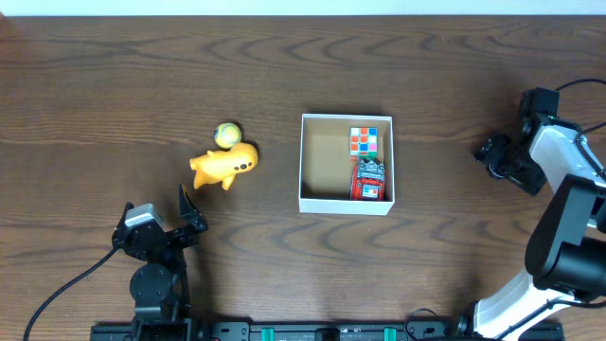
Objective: Pack container
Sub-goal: 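Move the right gripper to the black wheel and grasp it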
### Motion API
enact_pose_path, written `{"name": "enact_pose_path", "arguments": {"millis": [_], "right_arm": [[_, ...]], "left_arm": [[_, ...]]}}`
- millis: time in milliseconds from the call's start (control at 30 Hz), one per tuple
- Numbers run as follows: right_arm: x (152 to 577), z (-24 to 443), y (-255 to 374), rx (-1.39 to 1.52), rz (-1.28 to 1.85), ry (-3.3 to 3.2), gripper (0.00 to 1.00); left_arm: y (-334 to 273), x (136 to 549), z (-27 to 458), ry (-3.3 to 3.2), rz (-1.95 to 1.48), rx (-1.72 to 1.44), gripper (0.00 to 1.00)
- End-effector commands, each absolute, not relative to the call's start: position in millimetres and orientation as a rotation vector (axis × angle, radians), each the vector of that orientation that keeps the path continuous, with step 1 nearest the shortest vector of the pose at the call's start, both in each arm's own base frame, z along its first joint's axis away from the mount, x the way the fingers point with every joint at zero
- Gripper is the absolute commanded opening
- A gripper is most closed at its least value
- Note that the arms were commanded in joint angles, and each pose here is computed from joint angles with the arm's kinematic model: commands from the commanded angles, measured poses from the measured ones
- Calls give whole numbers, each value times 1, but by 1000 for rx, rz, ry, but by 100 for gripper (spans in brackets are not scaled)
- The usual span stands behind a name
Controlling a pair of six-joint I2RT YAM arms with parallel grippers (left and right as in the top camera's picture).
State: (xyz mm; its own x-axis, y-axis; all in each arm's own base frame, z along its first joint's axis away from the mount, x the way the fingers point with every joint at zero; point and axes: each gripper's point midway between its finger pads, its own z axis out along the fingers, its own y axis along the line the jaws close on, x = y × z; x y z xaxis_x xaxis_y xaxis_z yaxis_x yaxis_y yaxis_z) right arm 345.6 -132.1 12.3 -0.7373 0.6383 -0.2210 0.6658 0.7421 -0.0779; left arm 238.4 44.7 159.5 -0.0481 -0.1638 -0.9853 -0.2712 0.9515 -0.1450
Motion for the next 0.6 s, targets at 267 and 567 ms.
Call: {"name": "enact_pose_path", "arguments": {"millis": [267,567], "right_arm": [[360,1,-122,920,-98,2795,95],[360,1,-122,906,-99,2802,59]], "left_arm": [[44,239,143,1668,104,-329,98],[44,239,143,1668,104,-329,98]]}}
